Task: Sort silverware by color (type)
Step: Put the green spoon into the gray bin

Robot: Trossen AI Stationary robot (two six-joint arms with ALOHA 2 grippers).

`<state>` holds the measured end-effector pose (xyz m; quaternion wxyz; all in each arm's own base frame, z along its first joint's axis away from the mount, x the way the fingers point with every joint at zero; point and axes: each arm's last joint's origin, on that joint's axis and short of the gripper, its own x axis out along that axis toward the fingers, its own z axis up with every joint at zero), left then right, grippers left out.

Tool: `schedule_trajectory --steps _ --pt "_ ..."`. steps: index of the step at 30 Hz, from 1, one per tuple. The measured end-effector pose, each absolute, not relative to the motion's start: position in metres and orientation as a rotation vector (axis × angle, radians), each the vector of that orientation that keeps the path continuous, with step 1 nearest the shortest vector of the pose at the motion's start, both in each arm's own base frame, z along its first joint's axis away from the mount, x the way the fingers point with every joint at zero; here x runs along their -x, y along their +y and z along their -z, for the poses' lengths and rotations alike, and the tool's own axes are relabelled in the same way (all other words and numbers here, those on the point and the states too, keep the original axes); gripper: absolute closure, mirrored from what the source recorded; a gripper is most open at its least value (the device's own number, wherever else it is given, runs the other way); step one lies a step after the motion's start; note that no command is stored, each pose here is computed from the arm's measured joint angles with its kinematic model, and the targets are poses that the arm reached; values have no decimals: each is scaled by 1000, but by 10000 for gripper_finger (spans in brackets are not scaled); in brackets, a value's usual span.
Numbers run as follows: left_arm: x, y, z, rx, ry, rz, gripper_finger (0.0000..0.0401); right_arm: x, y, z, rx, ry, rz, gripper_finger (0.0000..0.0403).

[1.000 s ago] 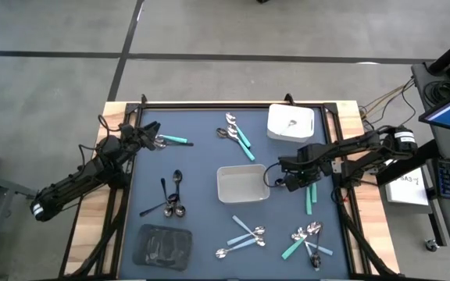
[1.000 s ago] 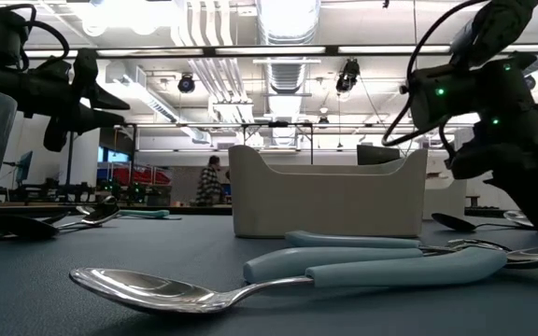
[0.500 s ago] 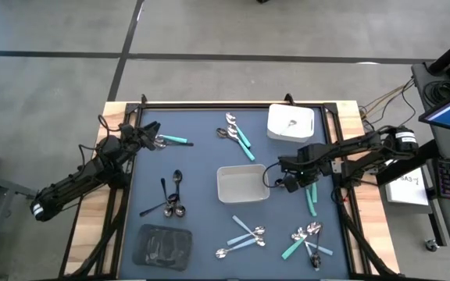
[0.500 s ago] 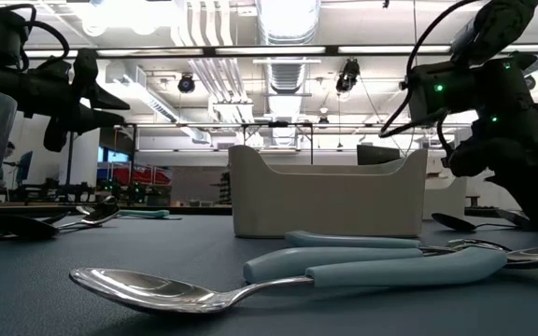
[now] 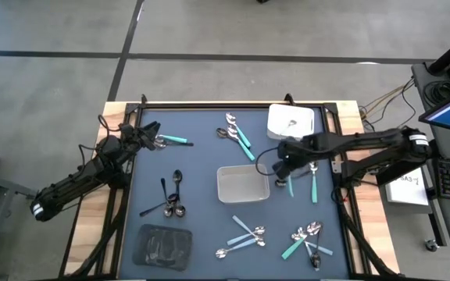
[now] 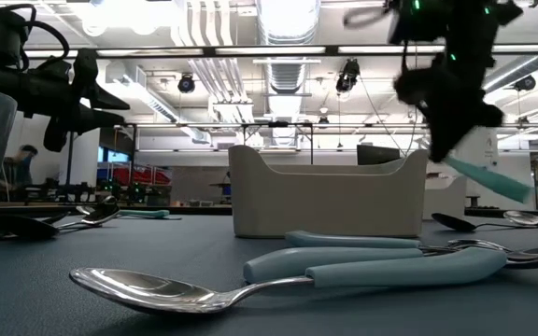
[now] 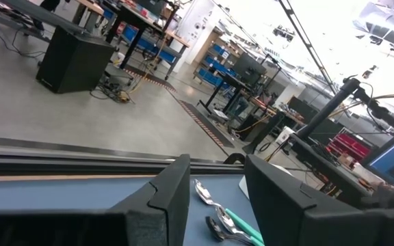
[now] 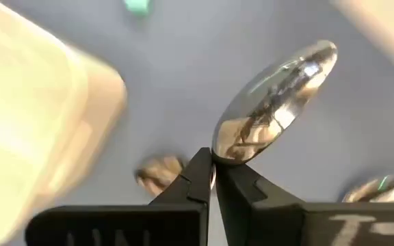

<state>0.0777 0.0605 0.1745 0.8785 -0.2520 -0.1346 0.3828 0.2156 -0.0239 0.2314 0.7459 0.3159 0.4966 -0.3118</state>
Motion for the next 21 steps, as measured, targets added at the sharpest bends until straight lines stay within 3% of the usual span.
schedule_trajectory --steps 10,15,21 --pt "-78 60 -175 525 -281 -798 278 -264 -30 -297 -372 724 448 394" --pt "-78 60 -175 526 -282 -798 278 -290 -31 -298 -191 756 348 394" --pt "-78 60 -175 526 -281 -798 278 -321 -24 -267 -51 891 198 394"
